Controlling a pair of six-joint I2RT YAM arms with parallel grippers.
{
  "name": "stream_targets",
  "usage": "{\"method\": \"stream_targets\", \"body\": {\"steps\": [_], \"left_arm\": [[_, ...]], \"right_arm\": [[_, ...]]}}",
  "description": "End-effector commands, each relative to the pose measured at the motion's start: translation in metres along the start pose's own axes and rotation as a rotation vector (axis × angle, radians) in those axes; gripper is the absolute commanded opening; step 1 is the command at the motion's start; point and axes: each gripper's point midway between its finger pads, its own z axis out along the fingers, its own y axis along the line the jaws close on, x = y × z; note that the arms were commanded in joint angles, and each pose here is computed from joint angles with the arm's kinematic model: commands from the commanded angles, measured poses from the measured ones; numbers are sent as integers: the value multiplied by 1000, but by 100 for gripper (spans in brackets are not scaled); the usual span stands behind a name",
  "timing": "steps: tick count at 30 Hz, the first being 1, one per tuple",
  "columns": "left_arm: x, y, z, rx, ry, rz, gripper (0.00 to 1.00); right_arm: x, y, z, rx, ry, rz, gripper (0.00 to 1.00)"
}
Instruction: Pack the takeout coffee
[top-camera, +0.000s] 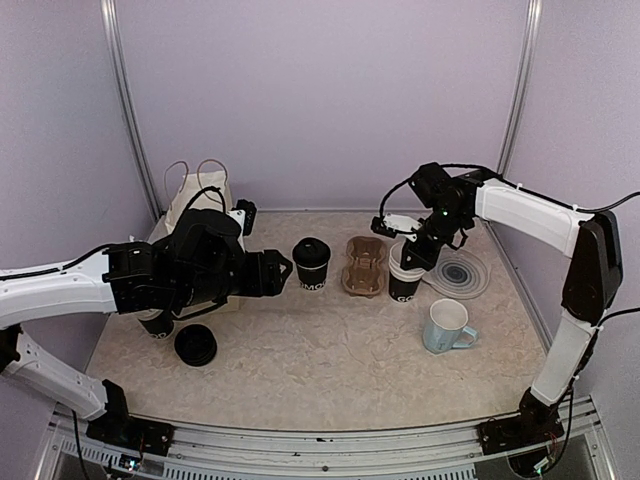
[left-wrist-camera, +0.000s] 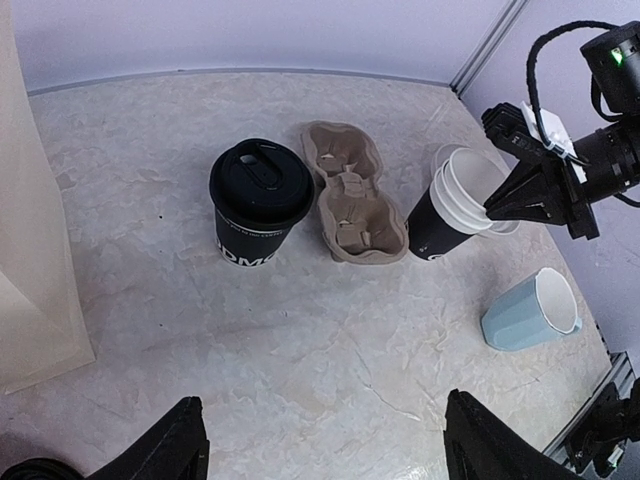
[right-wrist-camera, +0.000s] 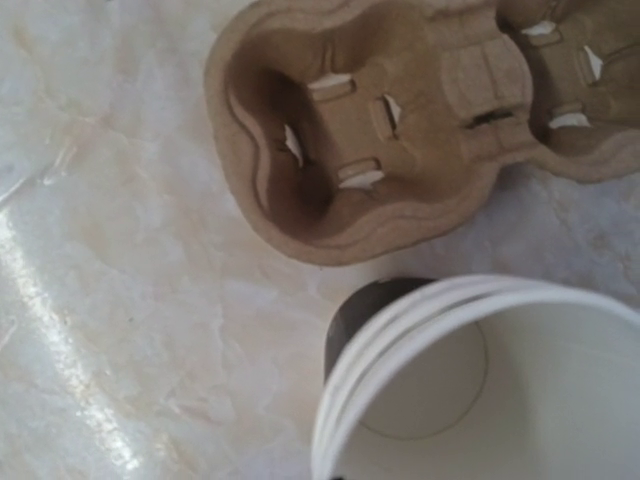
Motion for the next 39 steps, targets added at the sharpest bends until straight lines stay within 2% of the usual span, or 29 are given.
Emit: {"method": "stream_targets", "body": {"steps": [1, 5, 9, 11, 15, 21, 24, 27, 29, 31, 33, 35, 37, 39], "left_arm": [[-2, -6, -1, 19, -7, 5, 79], [-3, -5, -2, 18, -9, 2, 79], [-3, -6, -2, 19, -9, -2, 79], [-2, -6, -2, 20, -8, -1, 79], [-2, -7, -2, 20, -8, -2, 79], [-1, -7, -1, 21, -4, 0, 79], [-1, -7, -1, 21, -5, 0, 79], [-1, -7, -1, 20, -3, 3, 79], [-1, -7, -1, 20, -3, 3, 80], [-1, -8, 0, 20, -2, 4, 80], [0, -9, 1, 21, 2, 6, 80], [0, -9, 2, 21, 4, 7, 80], [1, -9, 3, 20, 7, 10, 80], [1, -11, 4, 27, 6, 11, 79]], "right_arm": [[0, -12, 1, 28, 5, 19, 7], [1, -15, 1, 33, 5, 23, 7], [1, -18, 0, 44, 3, 26, 18], [1, -19, 0, 46, 2, 28, 18], [0, -20, -1, 44, -5, 34, 13], [6, -20, 5, 33, 13, 40, 14], [6, -22, 6, 31, 10, 43, 7], [-3, -32, -6, 73, -16, 28, 1], [-18, -43, -25, 135, -75, 9, 0], [-33, -44, -45, 117, -157, 3, 0], [-32, -55, -49, 185, -140, -3, 0], [-32, -47, -51, 77, -161, 17, 0], [-23, -56, -45, 107, -125, 31, 0], [-21, -42, -46, 2, -143, 25, 0]]}}
